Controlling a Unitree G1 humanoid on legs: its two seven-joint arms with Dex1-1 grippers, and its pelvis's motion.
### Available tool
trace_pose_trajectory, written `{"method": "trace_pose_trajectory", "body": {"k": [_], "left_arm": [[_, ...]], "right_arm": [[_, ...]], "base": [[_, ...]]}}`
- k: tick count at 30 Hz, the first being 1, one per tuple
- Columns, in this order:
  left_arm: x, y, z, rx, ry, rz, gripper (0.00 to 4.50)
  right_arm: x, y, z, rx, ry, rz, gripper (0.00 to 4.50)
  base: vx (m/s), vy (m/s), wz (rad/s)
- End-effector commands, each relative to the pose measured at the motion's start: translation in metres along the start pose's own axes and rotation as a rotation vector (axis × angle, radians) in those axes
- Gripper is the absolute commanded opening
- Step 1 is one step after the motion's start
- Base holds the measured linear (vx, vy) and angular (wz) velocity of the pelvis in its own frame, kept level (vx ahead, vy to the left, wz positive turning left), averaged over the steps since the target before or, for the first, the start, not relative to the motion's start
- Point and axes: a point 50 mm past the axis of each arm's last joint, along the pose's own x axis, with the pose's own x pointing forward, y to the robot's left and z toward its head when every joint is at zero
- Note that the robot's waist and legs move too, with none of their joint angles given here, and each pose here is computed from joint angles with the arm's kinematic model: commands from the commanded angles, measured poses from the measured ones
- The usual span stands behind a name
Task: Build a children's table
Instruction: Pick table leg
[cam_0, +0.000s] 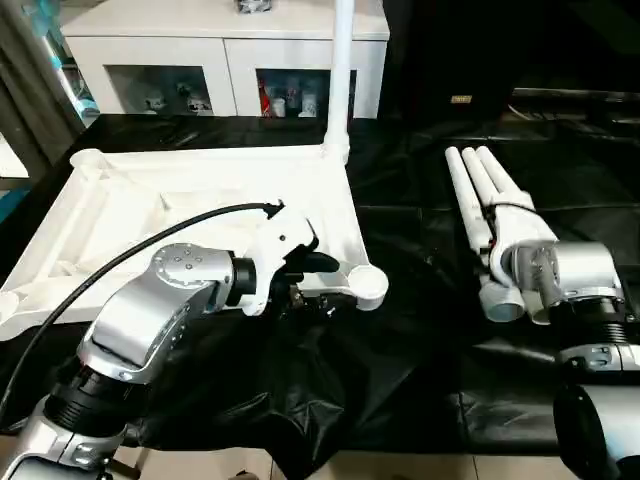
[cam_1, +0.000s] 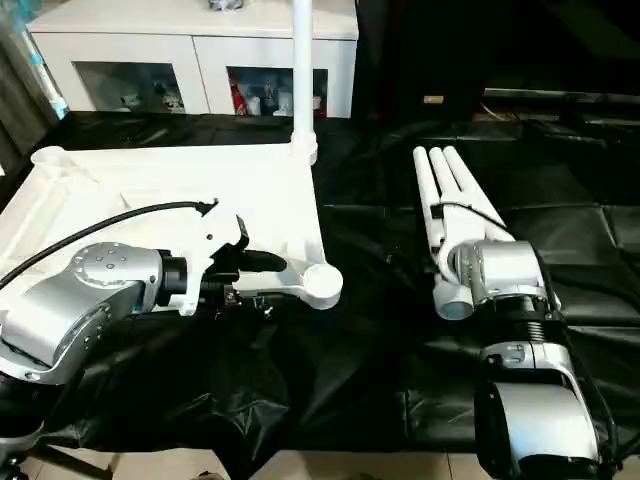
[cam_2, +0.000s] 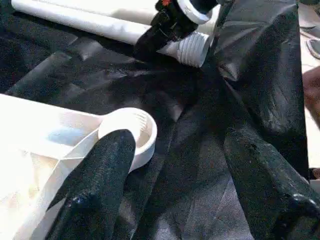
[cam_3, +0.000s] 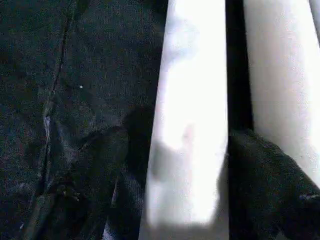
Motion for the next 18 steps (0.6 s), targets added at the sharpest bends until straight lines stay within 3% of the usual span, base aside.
{"method": "trace_pose_trajectory", "body": {"k": [1,9,15,18], "left_arm": [[0.000,0.001,0.003,0.026,0.010,-0.004,3.38],[-0.003,0.003,0.004,0.048,0.036,-0.015,3.39],[-0.001,0.009,0.006,0.063,0.049,0.000,3.39],[0.000,0.014,0.010,0.055,0.016,0.033,3.77]], "right_arm": [[0.002,0.000,-0.001,0.000,0.018,0.002,3.34],[0.012,0.000,-0.013,0.037,0.088,0.053,2.52],[0.016,-0.001,-0.014,0.086,0.093,0.071,2.04],[0.017,-0.002,-0.015,0.110,0.086,0.072,1.89]], "base": [[0.000,0.000,0.00],[0.000,0.000,0.00],[0.000,0.000,0.00],[0.000,0.000,0.00]]}}
